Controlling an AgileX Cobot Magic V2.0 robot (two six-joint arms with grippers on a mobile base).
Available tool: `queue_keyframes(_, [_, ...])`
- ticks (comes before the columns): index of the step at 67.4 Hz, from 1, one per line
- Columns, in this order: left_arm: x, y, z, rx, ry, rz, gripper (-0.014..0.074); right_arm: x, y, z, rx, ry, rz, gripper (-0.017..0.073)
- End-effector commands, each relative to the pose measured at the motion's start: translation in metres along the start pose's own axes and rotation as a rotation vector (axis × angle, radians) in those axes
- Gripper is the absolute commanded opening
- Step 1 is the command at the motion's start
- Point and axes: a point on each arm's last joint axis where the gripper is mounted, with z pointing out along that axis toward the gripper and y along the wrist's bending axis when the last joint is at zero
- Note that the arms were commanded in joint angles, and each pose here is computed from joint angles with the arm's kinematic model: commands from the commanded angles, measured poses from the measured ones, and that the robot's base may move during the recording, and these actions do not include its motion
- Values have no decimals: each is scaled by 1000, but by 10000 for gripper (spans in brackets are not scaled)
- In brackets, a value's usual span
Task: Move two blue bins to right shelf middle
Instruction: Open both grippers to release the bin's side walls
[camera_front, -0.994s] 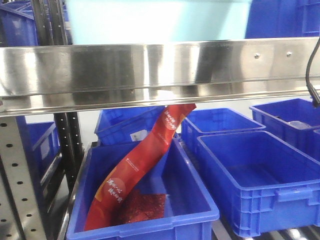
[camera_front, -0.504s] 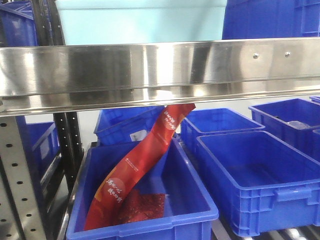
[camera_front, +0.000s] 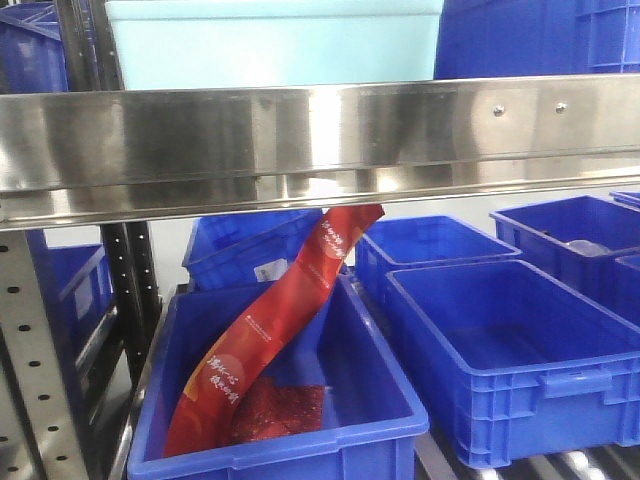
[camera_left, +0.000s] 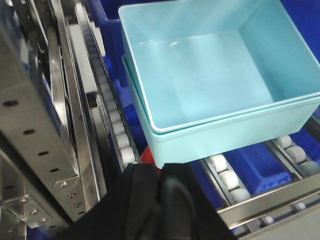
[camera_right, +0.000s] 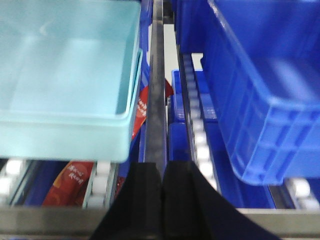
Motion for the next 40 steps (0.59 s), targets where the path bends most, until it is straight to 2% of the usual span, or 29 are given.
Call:
queue_keyframes(1, [22, 3, -10, 7, -76, 22, -111, 20, -2, -14, 9, -75, -13, -162])
queue_keyframes(10, [81, 9, -25, 32, -195, 50, -111, 73, -3, -28, 3, -134, -16, -162])
queue_keyframes(24, [170, 15, -37, 77, -329, 63, -111, 149, -5, -49, -5, -231, -23, -162])
queue_keyframes(33, [211, 17, -40, 98, -390, 58, -111, 189, -7, -66, 1, -321, -48, -162])
queue_keyframes(40, [226, 19, -46, 107, -446, 56, -111, 214, -7, -75, -1, -371, -48, -162])
